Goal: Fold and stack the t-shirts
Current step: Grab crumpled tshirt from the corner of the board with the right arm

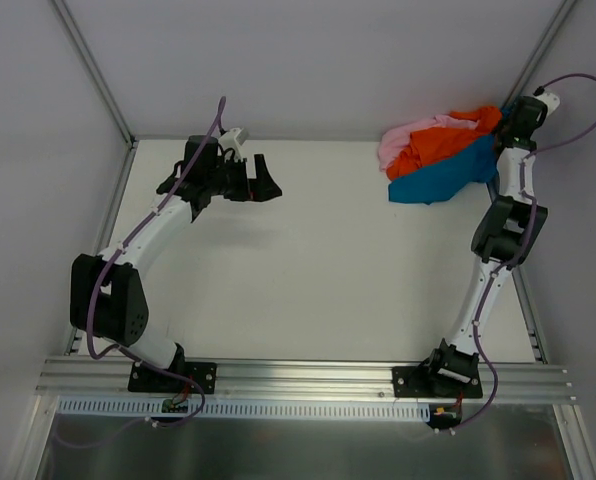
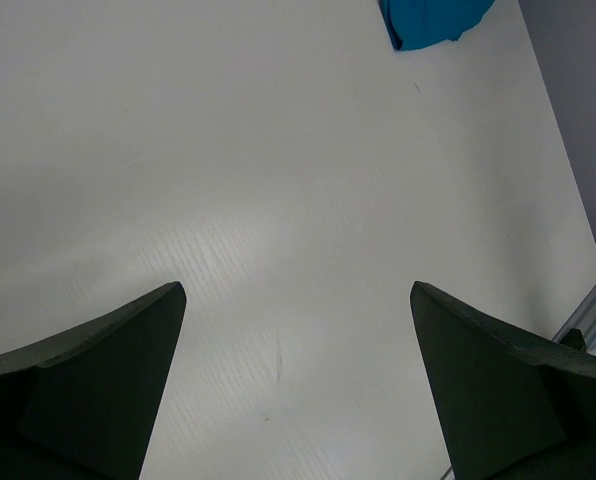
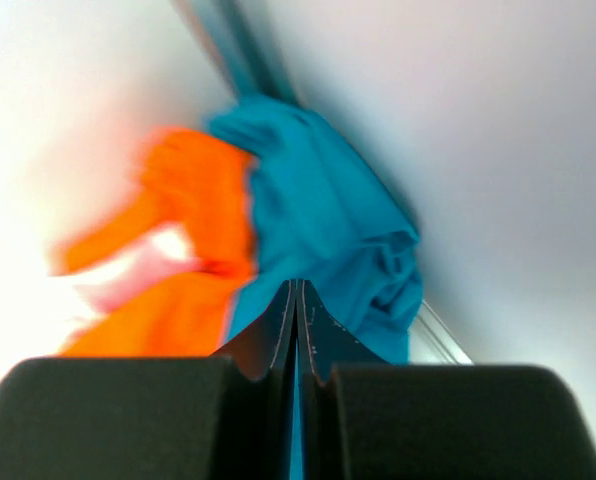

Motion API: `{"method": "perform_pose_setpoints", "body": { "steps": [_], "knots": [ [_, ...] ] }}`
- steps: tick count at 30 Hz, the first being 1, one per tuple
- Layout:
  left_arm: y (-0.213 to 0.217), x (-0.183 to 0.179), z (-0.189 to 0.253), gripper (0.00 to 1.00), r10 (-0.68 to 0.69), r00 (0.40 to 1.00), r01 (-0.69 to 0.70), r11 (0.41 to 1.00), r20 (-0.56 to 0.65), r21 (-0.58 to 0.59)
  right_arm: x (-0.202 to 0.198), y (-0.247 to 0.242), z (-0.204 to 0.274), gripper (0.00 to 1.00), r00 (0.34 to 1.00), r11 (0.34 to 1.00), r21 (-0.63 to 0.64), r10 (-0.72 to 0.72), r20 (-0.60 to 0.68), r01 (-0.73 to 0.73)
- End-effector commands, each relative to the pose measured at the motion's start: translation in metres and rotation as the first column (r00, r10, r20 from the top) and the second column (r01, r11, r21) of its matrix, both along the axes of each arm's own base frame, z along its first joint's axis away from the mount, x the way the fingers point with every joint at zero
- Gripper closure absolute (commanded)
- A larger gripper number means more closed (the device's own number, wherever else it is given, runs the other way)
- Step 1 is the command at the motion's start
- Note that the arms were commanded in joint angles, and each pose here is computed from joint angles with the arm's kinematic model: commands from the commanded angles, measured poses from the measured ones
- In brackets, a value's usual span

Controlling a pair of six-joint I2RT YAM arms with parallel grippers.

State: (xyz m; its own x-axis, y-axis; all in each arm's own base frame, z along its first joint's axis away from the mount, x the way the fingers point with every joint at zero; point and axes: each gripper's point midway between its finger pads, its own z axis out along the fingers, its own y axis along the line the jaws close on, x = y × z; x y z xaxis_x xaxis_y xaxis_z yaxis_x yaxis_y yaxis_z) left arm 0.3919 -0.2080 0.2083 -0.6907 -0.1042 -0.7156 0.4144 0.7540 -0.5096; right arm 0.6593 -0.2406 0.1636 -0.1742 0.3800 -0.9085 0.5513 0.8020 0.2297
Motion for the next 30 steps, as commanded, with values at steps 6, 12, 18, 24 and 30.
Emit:
{"method": "perform_pose_setpoints", "body": {
  "steps": [6,12,18,24,30],
  "knots": [
    [-0.008,-0.005,0.023,0.01,-0.041,0.992,0.046,0.998,0.117,-0.044,-0.058,0.055,0.220,0.99,0.959,0.993,-0.121,0.049,0.280,-0.016],
    [-0.008,-0.013,0.027,0.01,-0.080,0.987,0.084,0.996,0.136,-0.027,-0.060,0.045,0.186,0.74,0.981,0.993,-0.112,0.050,0.187,-0.029],
    [-0.011,-0.019,0.038,0.01,-0.093,0.987,0.100,0.994,0.132,-0.050,-0.037,0.028,0.138,0.51,0.994,0.997,-0.062,0.049,0.101,-0.043],
    [-0.011,-0.012,0.064,0.01,-0.092,0.981,0.100,0.994,0.174,-0.036,-0.019,0.022,0.094,0.39,0.997,0.998,0.013,0.054,0.052,-0.055],
    [-0.007,-0.006,0.067,0.01,-0.080,0.979,0.082,0.997,0.189,-0.003,-0.016,0.001,0.065,0.39,0.999,0.999,0.032,0.019,0.033,-0.020]
  ]
}}
